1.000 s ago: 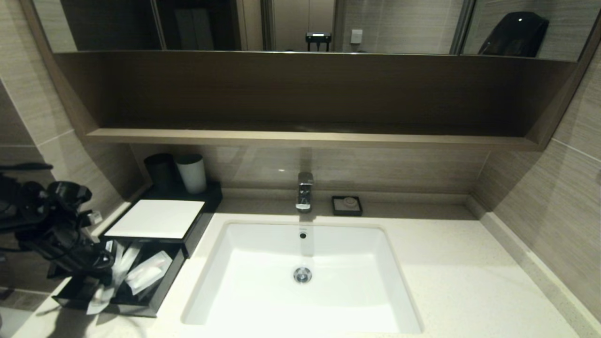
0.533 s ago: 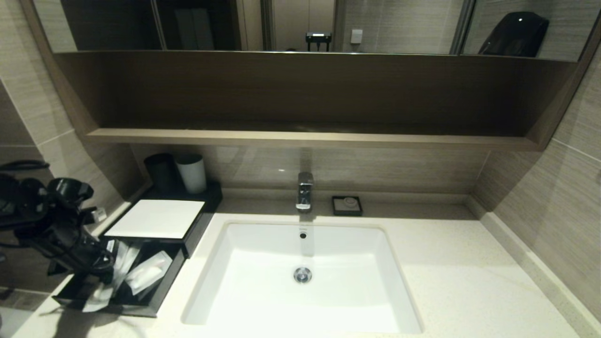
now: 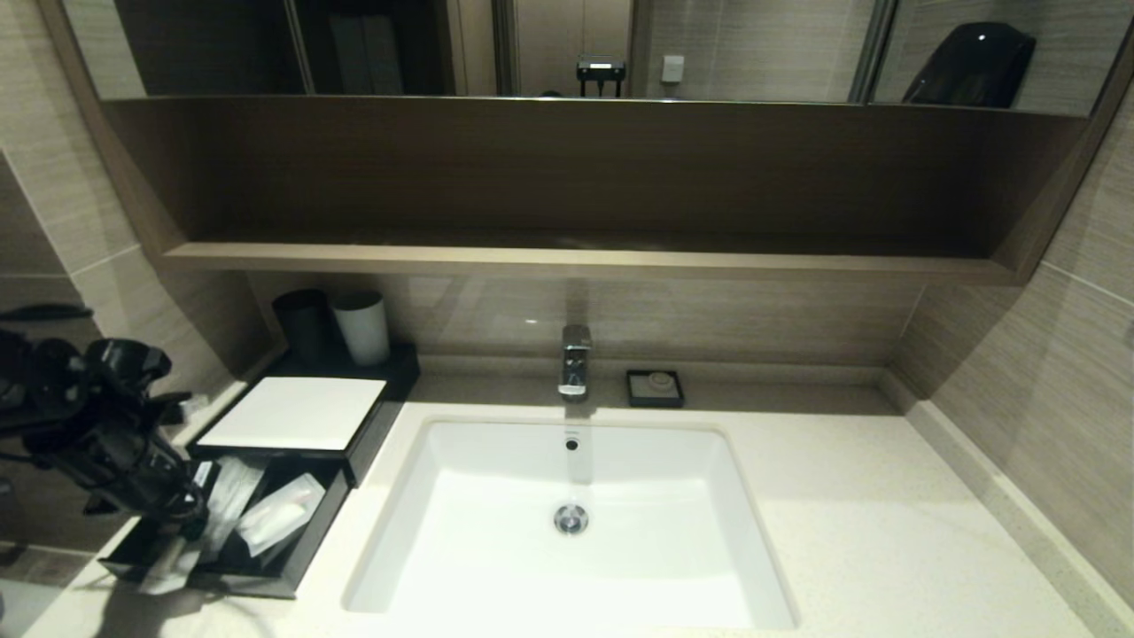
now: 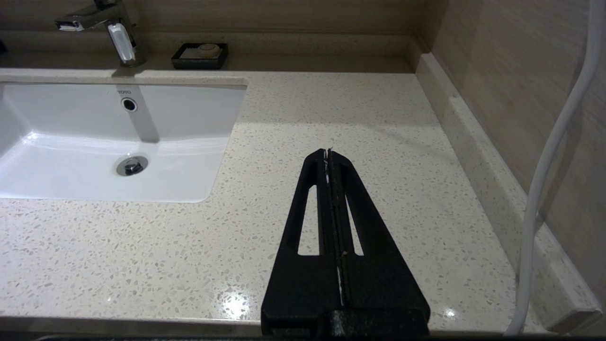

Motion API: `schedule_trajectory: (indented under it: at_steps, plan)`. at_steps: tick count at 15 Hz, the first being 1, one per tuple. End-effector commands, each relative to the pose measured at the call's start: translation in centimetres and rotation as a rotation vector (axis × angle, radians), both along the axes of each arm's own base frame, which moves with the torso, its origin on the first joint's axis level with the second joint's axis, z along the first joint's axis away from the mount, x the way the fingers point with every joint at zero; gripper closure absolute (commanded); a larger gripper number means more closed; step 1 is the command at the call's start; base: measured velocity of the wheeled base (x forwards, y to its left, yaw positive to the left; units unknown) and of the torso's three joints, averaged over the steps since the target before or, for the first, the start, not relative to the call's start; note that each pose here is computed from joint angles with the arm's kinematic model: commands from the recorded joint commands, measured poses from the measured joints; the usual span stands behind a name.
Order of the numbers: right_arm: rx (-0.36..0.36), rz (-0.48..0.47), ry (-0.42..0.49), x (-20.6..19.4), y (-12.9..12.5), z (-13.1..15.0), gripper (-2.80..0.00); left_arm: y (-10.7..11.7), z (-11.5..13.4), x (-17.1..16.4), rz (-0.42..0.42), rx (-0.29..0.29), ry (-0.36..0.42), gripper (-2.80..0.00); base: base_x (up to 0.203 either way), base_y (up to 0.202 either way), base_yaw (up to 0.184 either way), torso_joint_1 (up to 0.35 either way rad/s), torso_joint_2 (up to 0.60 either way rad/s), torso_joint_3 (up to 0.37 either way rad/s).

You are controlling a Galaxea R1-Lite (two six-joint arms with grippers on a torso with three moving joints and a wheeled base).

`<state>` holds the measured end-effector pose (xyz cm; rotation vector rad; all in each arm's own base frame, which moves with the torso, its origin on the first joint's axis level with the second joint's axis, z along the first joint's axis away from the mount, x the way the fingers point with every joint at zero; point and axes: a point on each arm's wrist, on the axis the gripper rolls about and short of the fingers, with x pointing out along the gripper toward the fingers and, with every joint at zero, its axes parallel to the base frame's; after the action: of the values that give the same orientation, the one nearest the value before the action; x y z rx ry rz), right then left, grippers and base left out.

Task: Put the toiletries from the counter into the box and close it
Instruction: Place the bathroom toiletry into the drawer

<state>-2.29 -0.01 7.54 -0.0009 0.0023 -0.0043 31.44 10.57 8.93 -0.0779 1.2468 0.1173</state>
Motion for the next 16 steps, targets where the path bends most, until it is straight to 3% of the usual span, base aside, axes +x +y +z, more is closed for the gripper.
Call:
schedule_trajectory:
  at_steps: [1,10,16]
  plan:
    - [-0.001,0.0,0.0,0.0,0.0,0.0,0.0,0.6,-0.4,0.3,0.001,0.004,0.005,0.0,0.0,0.0,0.0,0.0,0.0,0.0]
    - [0.0,0.0,-0.001,0.0,0.0,0.0,0.0,2.9,-1.2,1.5,-0.059,0.051,-0.009,0.0,0.0,0.0,0.0,0.0,0.0,0.0]
    - [0.0,0.0,-0.001,0.0,0.0,0.0,0.0,3.1,-1.4,1.5,-0.089,0.065,-0.013,0.0,0.0,0.0,0.0,0.0,0.0,0.0]
